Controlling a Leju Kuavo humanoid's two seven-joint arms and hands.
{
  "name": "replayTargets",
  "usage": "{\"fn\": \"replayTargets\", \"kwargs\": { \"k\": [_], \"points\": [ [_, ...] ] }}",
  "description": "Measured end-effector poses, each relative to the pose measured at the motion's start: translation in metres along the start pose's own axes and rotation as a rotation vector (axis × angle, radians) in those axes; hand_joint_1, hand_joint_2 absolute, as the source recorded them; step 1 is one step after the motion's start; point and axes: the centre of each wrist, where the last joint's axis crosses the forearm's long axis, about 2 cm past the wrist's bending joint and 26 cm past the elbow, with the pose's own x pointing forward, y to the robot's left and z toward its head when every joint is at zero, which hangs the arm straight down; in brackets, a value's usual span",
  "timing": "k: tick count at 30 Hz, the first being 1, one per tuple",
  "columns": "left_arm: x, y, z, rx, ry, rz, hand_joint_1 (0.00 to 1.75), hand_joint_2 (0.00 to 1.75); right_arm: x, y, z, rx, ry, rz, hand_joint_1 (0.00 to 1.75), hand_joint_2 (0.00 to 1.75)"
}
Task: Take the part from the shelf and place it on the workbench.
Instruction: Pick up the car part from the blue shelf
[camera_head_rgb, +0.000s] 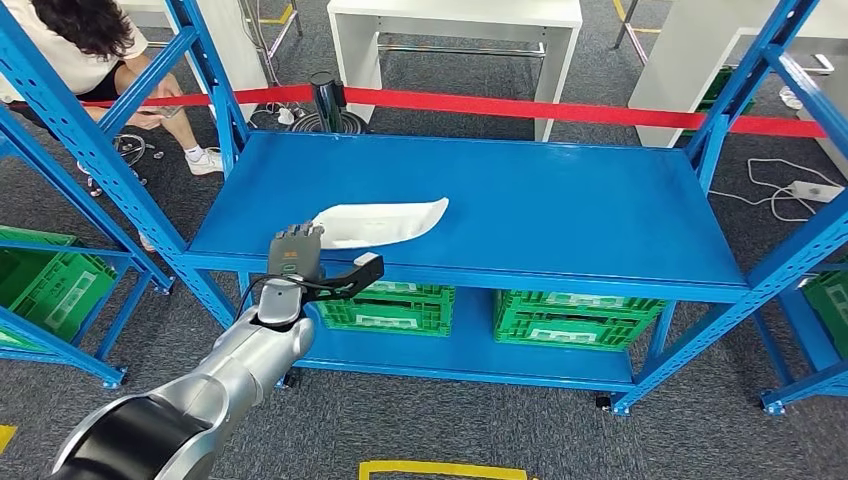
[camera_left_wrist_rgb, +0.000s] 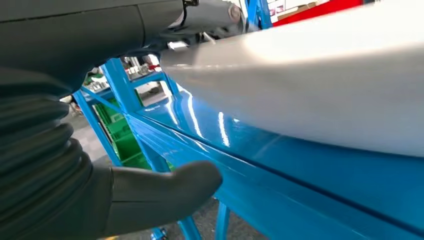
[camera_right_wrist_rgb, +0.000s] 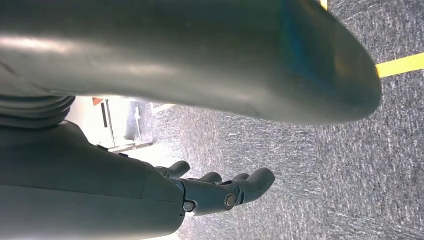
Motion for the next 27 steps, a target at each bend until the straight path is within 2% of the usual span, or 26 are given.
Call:
{"fn": "replayTargets", "kwargs": {
  "k": [21,27],
  "points": [
    [-0.0016,-0.0022,0.002,0.044,-0.022,0.061,1.75,1.75,0.0002,0.0,0.0,-0.001,-0.001,0.015,0.0,0.0],
    [0.0,-0.0024,0.0024,0.052,-0.057,0.083,1.75,1.75,0.0003,0.0,0.0,-0.001,-0.001,0.015,0.0,0.0]
  ]
}}
